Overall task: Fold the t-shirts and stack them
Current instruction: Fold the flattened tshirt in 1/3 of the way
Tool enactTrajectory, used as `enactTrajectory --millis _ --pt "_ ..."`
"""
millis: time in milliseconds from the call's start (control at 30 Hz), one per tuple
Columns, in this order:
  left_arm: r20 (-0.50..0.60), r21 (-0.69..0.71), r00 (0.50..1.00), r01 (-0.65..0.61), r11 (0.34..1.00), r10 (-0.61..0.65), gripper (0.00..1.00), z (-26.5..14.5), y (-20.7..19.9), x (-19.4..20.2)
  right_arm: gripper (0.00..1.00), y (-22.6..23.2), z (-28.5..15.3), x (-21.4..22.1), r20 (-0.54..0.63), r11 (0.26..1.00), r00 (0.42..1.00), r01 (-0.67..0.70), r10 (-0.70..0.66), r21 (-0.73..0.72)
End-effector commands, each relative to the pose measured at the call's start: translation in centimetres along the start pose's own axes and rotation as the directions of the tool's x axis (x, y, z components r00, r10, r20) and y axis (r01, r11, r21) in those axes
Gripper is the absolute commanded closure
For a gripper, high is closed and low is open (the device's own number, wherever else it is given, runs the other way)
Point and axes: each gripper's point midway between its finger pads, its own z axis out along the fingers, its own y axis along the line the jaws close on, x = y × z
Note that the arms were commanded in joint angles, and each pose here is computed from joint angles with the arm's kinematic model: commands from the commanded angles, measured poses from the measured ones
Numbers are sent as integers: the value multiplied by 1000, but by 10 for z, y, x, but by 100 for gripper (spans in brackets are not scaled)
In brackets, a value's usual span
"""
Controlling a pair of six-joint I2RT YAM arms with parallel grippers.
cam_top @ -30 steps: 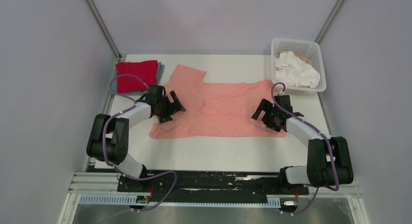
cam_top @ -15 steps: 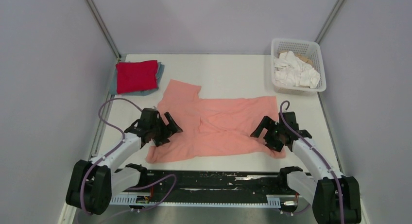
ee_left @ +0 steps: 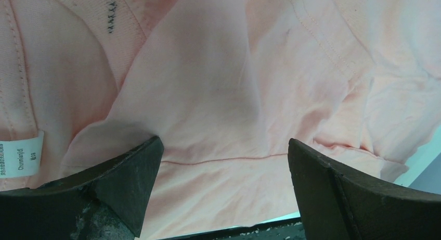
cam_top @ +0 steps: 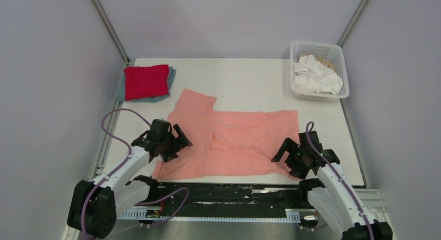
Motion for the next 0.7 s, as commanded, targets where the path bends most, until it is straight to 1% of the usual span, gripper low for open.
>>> enactTrajectory --millis 0,133,200,267,333,400,500,567,667 --pt "-22 -148 999 -27 989 24 0 -2 35 9 0 -7 -5 4 1 998 1000 -2 2 58" --pt "22 -162 999 -29 986 33 0 -7 33 -1 0 -6 -9 -1 50 998 999 -6 3 59" --pt "38 -158 998 -37 987 43 0 -11 27 -8 0 -3 -12 -8 96 999 995 -5 1 41" --pt "66 -127 996 -51 991 60 0 -17 17 -16 0 9 -17 -18 160 1000 987 12 -8 -20" --pt "128 -93 989 -65 994 77 0 -27 4 -30 0 22 -26 -31 233 996 972 30 -9 -86" --pt "209 -53 974 -81 995 90 0 -41 -12 -49 0 38 -40 -47 326 986 945 72 -19 -149" --pt "328 6 937 -131 991 122 0 -63 -42 -79 0 62 -51 -66 422 960 907 129 -13 -247" --pt "396 2 908 -148 989 135 0 -73 -55 -100 0 68 -57 -81 482 958 875 170 -40 -230" --pt "466 -58 870 -149 987 159 0 -79 -69 -132 0 74 -73 -117 589 969 803 204 -84 -139"
